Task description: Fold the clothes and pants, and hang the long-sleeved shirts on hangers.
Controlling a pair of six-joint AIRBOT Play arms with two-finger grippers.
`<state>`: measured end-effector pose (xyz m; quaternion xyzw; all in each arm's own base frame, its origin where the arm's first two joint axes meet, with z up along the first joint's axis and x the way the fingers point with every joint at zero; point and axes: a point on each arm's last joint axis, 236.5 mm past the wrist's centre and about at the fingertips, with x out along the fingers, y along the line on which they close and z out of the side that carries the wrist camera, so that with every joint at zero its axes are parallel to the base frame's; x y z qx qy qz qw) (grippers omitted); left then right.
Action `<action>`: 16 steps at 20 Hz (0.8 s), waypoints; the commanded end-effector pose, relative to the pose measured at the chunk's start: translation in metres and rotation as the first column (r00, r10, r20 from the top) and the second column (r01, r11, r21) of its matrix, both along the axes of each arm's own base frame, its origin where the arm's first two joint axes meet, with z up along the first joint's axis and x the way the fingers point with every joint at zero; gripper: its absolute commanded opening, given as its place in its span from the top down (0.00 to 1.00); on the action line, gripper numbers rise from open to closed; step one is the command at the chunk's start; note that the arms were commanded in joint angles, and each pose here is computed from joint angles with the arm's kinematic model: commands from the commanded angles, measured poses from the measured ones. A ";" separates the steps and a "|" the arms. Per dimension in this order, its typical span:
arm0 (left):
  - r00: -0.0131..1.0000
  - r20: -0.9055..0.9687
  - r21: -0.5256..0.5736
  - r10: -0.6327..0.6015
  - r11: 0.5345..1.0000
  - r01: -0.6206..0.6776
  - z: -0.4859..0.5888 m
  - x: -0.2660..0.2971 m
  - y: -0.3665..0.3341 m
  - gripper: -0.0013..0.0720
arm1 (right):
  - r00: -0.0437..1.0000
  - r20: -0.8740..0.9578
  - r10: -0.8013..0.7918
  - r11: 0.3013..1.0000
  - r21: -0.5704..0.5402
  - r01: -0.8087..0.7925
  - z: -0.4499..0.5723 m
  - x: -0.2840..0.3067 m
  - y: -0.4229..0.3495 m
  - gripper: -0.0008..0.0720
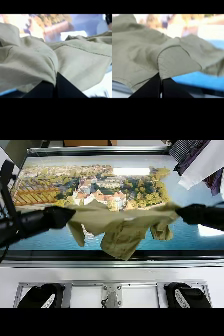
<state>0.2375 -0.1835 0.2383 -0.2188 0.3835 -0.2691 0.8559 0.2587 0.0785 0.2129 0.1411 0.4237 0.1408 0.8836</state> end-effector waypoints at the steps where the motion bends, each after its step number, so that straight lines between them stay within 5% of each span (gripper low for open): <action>1: 0.979 -0.203 -0.038 -0.028 0.999 0.020 -0.037 -0.056 -0.008 0.96 | 0.956 -0.268 -0.117 0.992 -0.071 0.102 -0.027 -0.077 -0.022 0.98; 6: 0.949 -0.316 0.046 -0.001 0.999 0.016 -0.135 -0.004 -0.032 0.96 | 0.898 -0.425 -0.117 0.993 -0.070 0.096 -0.072 -0.039 -0.024 0.98; 12: 0.924 -0.377 0.168 0.068 0.986 -0.004 -0.211 0.133 -0.037 0.96 | 0.918 -0.356 -0.175 0.984 -0.042 0.171 -0.157 0.112 -0.027 0.97; 13: 0.915 -0.397 0.176 0.079 0.984 -0.008 -0.222 0.153 -0.038 0.96 | 0.923 -0.333 -0.193 0.980 -0.029 0.195 -0.167 0.132 -0.028 0.89; 15: 0.904 -0.418 0.183 0.094 0.983 -0.018 -0.234 0.184 -0.037 0.96 | 0.947 -0.251 -0.203 0.978 0.003 0.211 -0.172 0.163 -0.028 0.34; 16: 0.903 -0.417 0.182 0.101 0.983 -0.026 -0.235 0.196 -0.035 0.96 | 0.961 -0.198 -0.195 0.980 -0.006 0.197 -0.168 0.173 -0.030 0.28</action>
